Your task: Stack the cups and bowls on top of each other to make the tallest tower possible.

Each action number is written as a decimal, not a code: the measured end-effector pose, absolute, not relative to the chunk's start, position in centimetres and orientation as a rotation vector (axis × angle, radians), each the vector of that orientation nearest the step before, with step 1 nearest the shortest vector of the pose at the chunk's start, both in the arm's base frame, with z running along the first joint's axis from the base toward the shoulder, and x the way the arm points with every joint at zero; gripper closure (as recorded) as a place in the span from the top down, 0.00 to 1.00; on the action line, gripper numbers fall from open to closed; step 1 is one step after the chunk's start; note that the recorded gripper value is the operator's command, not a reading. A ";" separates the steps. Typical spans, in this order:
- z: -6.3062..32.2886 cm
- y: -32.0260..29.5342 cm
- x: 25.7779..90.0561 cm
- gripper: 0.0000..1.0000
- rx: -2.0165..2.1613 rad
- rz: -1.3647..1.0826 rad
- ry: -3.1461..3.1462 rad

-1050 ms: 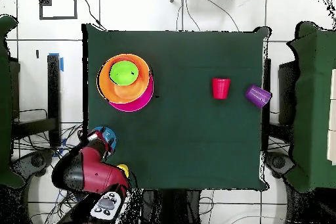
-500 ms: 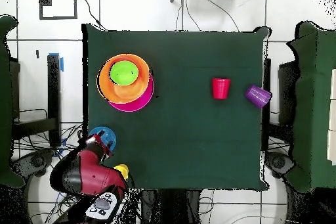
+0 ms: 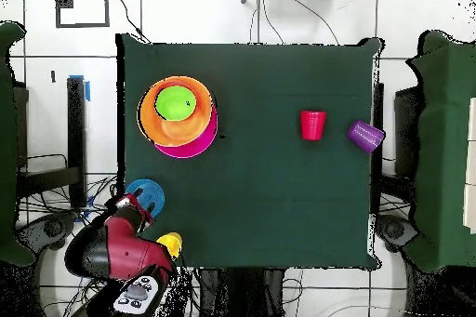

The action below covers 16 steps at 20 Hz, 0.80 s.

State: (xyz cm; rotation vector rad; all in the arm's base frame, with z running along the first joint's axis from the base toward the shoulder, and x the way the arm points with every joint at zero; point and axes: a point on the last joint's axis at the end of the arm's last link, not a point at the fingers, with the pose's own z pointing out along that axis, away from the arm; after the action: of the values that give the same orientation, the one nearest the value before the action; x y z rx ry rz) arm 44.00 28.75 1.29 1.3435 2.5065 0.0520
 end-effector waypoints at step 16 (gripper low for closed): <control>1.7 30.6 42.5 1.00 1.295 0.039 2.505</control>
State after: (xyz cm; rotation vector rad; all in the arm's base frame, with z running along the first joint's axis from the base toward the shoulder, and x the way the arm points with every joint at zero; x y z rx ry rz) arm 42.53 30.59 1.70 1.2955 2.5053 0.0390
